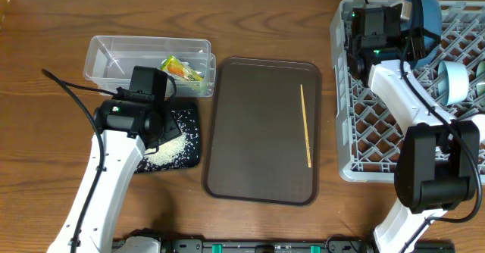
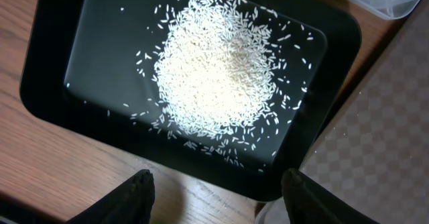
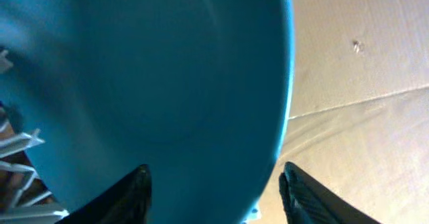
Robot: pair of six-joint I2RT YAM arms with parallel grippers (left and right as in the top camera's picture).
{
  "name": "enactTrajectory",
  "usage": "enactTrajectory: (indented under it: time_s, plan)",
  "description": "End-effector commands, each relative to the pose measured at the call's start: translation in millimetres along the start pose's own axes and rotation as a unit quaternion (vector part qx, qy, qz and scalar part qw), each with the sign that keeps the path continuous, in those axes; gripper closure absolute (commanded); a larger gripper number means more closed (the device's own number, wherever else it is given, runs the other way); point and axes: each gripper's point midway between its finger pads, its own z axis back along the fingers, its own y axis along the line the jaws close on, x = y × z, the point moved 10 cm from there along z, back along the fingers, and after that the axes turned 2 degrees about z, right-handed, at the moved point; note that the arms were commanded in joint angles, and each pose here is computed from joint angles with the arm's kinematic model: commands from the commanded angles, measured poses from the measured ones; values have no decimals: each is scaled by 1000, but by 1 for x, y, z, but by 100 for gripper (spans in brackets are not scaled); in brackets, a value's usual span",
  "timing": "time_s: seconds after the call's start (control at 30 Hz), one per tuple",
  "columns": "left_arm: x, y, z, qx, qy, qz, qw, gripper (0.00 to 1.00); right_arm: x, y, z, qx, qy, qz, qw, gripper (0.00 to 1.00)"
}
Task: Sort waste into correct bins and load items into the dishwasher rack
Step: 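Lift the blue plate and stand it upright in the rack, then lower the right gripper onto the wooden chopstick and grasp it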
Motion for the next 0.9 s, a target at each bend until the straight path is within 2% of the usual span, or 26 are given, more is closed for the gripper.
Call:
enactTrajectory:
  time_s: [0.0,0.13,0.27,0.37,0.43,0.53,0.63,0.73,0.87]
  plan:
    - [1,1,3,-1,-4,7,1000,36,3,-9,10,-5,-9,-39,999,36]
    - [1,1,3,-1,-4,7,1000,36,9,-32,21,44,-39,-67,996,35]
    - [1,1,3,-1,-4,7,1000,36,14,-59,43,148,-95,-98,979,33]
    - [1,1,3,-1,-4,7,1000,36,14,-68,64,270,-140,-93,948,32]
    - [1,1,3,-1,-4,7,1000,36,8,-68,81,371,-153,-98,911,33]
    - [1,1,3,-1,-4,7,1000,36,-3,-59,104,525,-129,-109,834,36]
    - [1,1,3,-1,-4,7,1000,36,-15,-44,122,629,-76,-101,767,36]
    - [1,1,3,-1,-4,7,1000,36,-27,-27,133,665,-20,-75,742,34]
    - [1,1,3,-1,-4,7,1000,36,-43,0,147,672,37,-16,740,37]
